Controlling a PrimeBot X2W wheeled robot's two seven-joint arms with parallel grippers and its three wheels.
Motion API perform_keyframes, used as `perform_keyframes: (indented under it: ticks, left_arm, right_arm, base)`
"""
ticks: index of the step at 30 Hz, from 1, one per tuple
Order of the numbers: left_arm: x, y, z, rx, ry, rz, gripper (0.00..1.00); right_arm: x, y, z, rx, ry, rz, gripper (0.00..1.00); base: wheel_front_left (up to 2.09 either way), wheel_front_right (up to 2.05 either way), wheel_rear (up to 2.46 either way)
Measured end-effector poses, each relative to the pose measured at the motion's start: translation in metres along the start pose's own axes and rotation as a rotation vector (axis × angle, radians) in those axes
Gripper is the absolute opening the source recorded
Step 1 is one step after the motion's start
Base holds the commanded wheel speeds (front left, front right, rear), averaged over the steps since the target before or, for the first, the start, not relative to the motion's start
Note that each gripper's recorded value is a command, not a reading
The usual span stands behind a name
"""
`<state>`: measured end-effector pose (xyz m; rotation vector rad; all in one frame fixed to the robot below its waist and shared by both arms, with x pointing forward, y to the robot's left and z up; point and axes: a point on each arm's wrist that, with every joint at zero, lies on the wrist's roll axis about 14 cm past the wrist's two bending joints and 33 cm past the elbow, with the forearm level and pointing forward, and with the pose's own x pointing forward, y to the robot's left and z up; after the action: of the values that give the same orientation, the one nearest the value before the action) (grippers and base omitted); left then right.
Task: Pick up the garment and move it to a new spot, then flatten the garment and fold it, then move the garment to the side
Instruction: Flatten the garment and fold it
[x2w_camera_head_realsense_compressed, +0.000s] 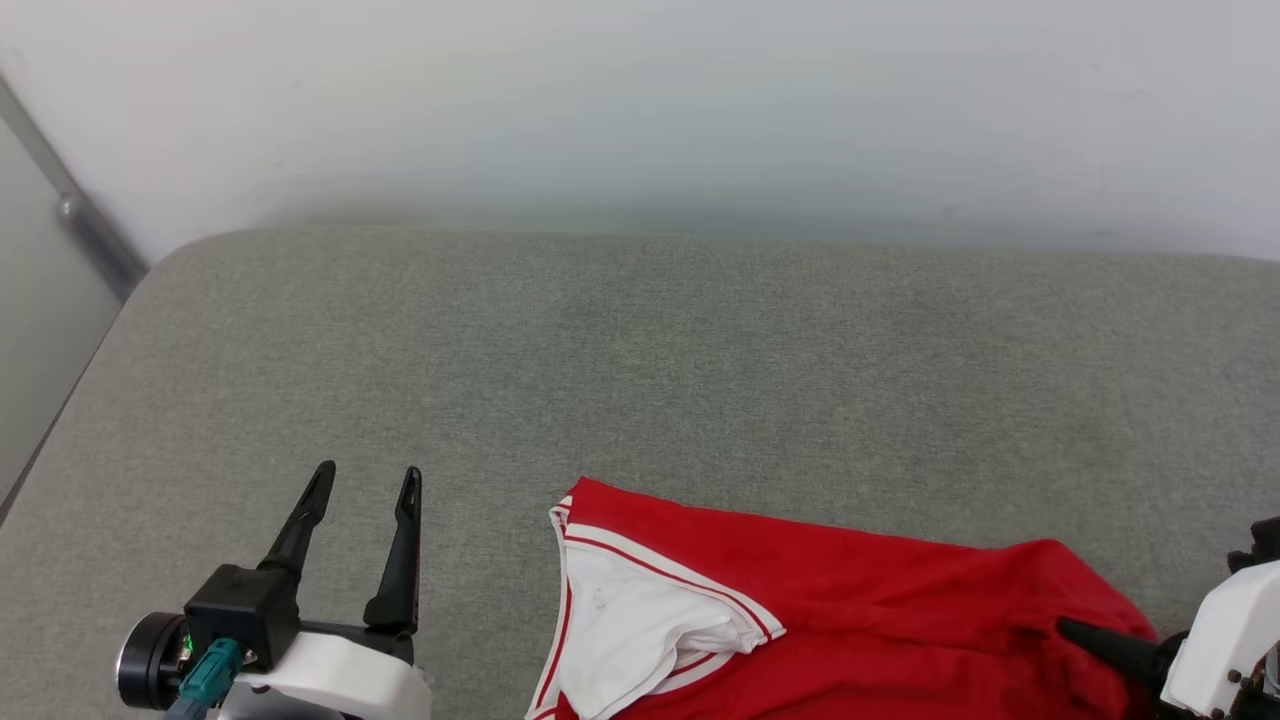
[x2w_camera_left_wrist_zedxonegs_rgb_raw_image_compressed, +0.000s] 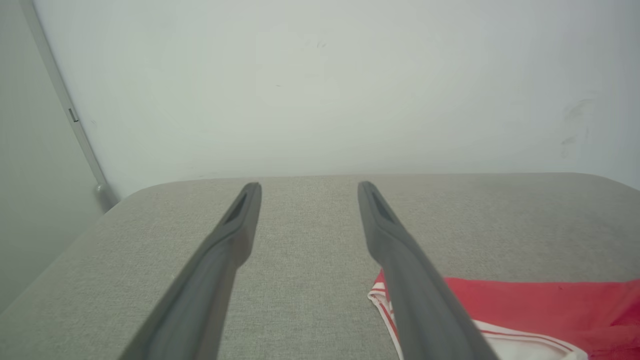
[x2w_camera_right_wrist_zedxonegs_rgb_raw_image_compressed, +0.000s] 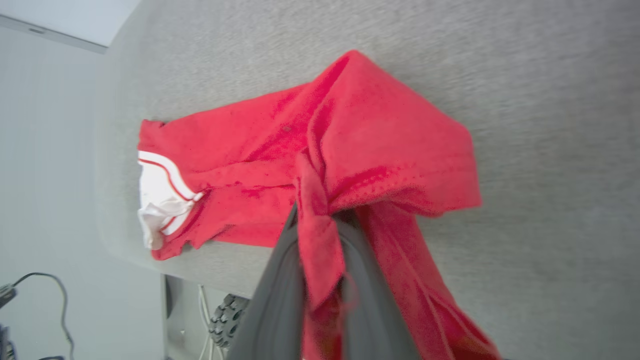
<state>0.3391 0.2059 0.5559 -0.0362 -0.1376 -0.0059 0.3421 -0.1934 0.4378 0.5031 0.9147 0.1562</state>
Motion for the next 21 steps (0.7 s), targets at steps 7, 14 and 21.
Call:
perform_keyframes:
  ticks: [7, 14, 21]
  left_arm:
    - [-0.009, 0.006, 0.002, 0.001, -0.001, 0.023, 1.0]
    - [-0.014, 0.012, 0.003, 0.002, 0.001, 0.047, 1.0]
    - [-0.007, 0.011, -0.003, -0.008, 0.018, 0.048, 1.0]
  right_arm:
    - [0.006, 0.061, -0.023, 0.211, 0.155, 0.389, 0.0]
    - [0.022, 0.136, -0.045, 0.282, 0.307, 0.681, 0.0]
    - [0.043, 0.202, -0.063, 0.248, 0.389, 0.797, 0.0]
  base:
    - [0.0, 0.0, 0.0]
    - [0.0, 0.0, 0.0]
    - [0.0, 0.0, 0.0]
